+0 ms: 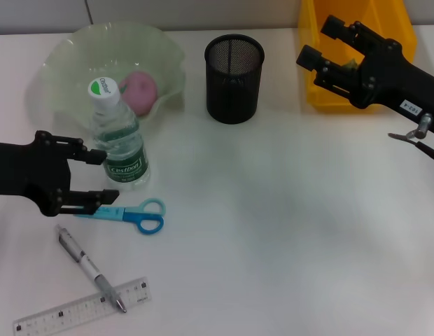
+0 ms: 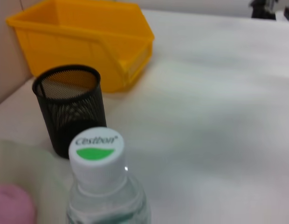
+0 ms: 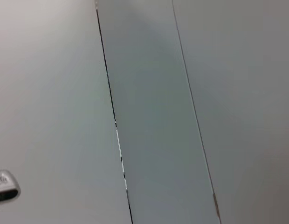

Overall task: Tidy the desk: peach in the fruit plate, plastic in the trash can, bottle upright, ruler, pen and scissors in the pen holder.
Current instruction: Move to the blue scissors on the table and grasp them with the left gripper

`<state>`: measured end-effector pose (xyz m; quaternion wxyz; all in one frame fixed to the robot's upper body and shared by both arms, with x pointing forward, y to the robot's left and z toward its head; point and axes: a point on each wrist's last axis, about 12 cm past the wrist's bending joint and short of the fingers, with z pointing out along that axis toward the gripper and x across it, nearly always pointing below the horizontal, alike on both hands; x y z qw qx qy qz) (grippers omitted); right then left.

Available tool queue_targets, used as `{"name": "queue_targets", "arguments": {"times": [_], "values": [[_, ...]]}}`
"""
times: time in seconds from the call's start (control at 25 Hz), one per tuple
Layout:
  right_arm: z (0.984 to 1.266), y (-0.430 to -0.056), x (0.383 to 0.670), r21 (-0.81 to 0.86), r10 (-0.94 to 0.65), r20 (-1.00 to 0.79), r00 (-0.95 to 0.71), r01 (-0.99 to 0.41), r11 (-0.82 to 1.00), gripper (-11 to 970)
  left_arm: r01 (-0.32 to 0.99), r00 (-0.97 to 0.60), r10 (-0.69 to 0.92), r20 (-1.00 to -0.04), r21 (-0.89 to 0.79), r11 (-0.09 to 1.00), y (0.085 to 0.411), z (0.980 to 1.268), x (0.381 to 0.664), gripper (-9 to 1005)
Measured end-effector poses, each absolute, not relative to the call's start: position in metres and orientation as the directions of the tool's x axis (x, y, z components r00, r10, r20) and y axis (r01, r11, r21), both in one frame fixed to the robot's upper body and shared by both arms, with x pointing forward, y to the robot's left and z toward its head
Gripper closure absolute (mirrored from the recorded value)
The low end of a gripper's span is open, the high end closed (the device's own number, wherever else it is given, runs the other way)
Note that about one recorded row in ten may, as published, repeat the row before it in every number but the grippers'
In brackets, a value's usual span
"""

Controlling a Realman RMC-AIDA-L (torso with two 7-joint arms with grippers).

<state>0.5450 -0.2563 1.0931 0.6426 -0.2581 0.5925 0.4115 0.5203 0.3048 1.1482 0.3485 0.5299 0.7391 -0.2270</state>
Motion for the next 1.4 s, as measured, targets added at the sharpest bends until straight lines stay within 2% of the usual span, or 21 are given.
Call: {"name": "queue_targets", "arguments": {"times": [0.32,0.56,0.72,0.76,0.88,1.04,1.12,1.4], "values": [[1.097,-0.251,0.552,0.228,0.286,-0.955,-0.084,-0.824,0.519,172,0.952,-0.194,0.698,-0.689,0.040,0.304,0.305,1.147,0.521,348],[1.100,-0.251,0.558,0.261,0.294,-0.949,-0.118,-0.817,0.514,172,0.974,-0.159,0.744,-0.649,0.018,0.224,0.296,1.147,0.519,352],[1.101,-0.249,0.560,0.271,0.299,-0.946,-0.128,-0.819,0.506,173,0.976,-0.151,0.782,-0.605,0.036,0.216,0.295,1.149,0.525,355],[1.102,-0.247,0.561,0.271,0.299,-0.945,-0.130,-0.823,0.499,173,0.976,-0.151,0.813,-0.562,0.048,0.214,0.294,1.151,0.531,356],[1.103,-0.244,0.563,0.272,0.298,-0.945,-0.133,-0.826,0.494,173,0.978,-0.147,0.841,-0.521,0.050,0.202,0.291,1.152,0.539,358],[1.101,-0.238,0.565,0.267,0.274,-0.951,-0.144,-0.829,0.491,173,0.978,-0.147,0.841,-0.521,0.050,0.202,0.291,1.152,0.539,362],[1.100,-0.236,0.565,0.269,0.269,-0.951,-0.149,-0.830,0.488,173,0.985,-0.121,0.870,-0.477,0.048,0.164,0.276,1.152,0.550,363],[1.098,-0.233,0.565,0.275,0.265,-0.951,-0.161,-0.833,0.480,173,0.991,-0.084,0.920,-0.383,0.063,0.117,0.253,1.147,0.557,366]]}}
